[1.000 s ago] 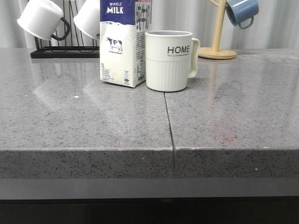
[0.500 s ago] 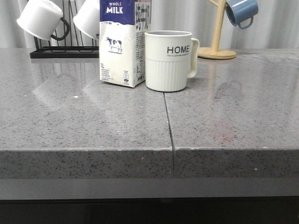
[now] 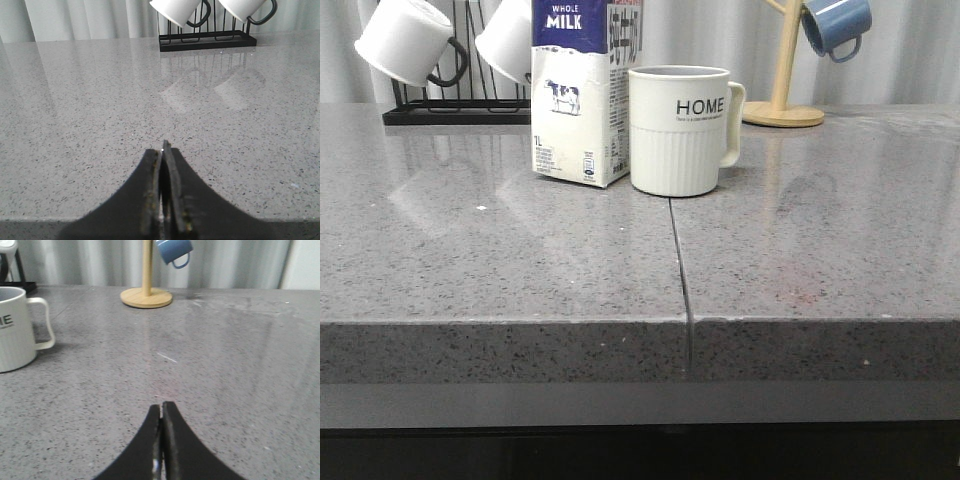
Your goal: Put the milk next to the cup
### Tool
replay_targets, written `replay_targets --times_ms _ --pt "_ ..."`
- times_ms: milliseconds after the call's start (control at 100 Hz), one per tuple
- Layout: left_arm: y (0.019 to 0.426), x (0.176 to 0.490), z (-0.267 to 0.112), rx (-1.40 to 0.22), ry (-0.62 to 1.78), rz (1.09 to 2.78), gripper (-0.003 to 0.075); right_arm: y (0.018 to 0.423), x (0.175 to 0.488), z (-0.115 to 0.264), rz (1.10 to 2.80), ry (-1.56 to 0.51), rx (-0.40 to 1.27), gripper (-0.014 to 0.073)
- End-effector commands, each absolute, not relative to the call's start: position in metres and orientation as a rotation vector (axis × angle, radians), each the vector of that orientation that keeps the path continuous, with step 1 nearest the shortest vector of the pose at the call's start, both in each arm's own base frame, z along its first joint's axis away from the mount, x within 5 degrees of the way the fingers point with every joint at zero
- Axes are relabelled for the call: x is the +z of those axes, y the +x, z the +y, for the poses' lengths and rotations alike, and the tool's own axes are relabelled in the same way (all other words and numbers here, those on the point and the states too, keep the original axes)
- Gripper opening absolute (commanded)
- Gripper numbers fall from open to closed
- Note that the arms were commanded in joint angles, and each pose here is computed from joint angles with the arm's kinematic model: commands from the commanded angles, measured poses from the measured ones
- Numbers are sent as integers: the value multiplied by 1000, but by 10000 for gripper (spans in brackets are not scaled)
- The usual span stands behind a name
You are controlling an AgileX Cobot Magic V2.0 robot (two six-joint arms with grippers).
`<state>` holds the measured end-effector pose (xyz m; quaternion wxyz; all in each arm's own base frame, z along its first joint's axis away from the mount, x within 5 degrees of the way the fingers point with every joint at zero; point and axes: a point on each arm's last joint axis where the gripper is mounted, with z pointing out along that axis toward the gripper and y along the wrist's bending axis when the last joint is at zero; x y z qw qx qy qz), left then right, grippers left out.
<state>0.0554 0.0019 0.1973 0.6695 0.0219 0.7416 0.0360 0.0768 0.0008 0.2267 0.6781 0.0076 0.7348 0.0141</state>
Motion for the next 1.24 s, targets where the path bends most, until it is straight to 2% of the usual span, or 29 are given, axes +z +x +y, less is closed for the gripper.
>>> replay_targets --times_ms 0,280,370,1230 --pt "56 190 1 71 45 1614 -20 74 237 -2 1524 41 8 -67" --pt "56 190 1 71 45 1614 -20 60 205 -2 1530 80 30 -67" --pt "56 190 1 71 45 1614 -20 54 207 -2 1486 76 27 -67" --pt "56 190 1 71 45 1614 -20 55 205 -2 1507 54 -3 -67"
